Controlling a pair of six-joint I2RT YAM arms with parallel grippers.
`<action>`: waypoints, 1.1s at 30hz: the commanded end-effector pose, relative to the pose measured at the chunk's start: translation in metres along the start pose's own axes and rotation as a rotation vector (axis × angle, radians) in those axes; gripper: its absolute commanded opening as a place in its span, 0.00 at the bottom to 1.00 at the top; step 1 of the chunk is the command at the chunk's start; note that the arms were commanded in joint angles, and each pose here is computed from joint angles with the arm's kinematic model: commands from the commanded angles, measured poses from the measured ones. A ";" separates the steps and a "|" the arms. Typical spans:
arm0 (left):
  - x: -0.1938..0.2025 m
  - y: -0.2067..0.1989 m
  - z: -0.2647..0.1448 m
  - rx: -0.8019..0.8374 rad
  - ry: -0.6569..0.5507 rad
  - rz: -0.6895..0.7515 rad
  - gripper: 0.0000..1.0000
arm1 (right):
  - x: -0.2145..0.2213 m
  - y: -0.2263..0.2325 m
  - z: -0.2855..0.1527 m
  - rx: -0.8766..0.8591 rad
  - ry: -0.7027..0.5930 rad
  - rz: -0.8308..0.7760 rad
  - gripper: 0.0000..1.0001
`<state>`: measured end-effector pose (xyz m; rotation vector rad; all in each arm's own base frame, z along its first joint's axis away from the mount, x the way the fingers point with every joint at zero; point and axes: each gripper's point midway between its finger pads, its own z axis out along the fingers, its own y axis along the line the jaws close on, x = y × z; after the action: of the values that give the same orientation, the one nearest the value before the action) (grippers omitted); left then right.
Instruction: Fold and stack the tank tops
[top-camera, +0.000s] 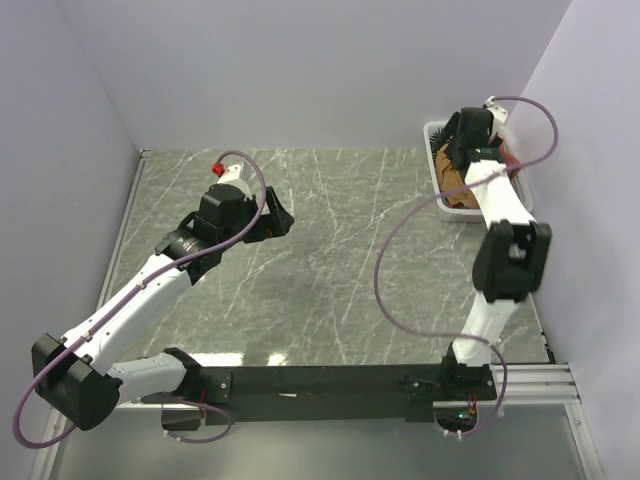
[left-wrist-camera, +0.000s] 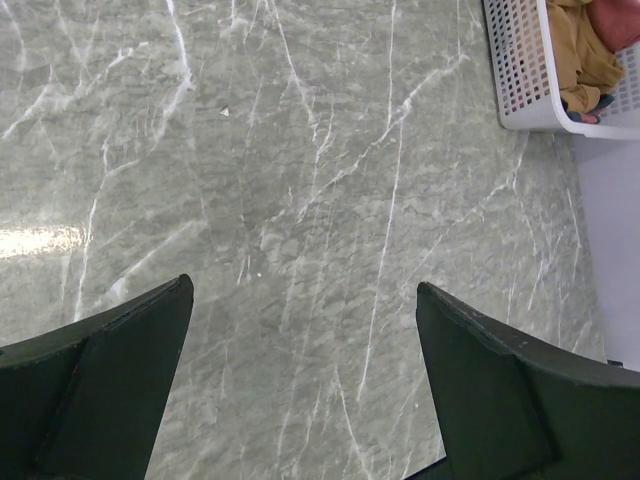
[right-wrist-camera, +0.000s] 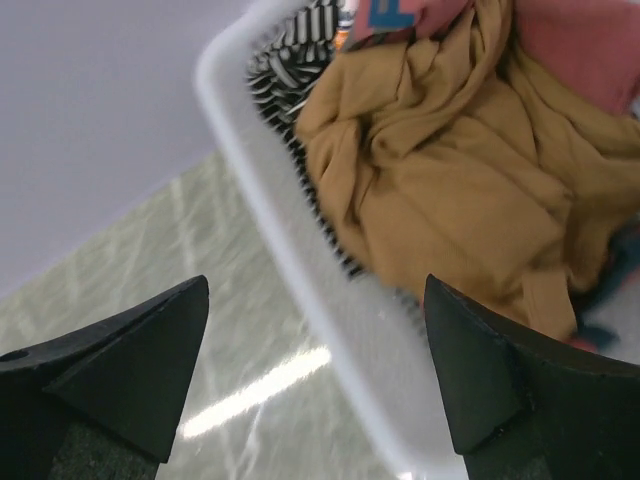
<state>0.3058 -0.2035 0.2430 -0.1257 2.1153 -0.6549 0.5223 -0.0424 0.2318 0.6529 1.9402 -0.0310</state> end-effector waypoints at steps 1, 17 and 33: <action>-0.017 -0.016 -0.010 0.058 -0.037 0.013 0.99 | 0.006 -0.006 0.051 0.064 0.055 -0.065 0.93; -0.011 -0.003 -0.009 0.025 -0.034 0.034 0.99 | 0.018 -0.072 0.123 0.300 0.049 -0.087 0.92; -0.005 0.002 0.001 0.012 -0.009 0.034 1.00 | 0.047 -0.080 0.153 0.247 0.145 -0.034 0.52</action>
<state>0.3076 -0.1984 0.2415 -0.1040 2.1157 -0.6308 0.5884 -0.1295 0.0748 0.7855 2.1759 -0.2847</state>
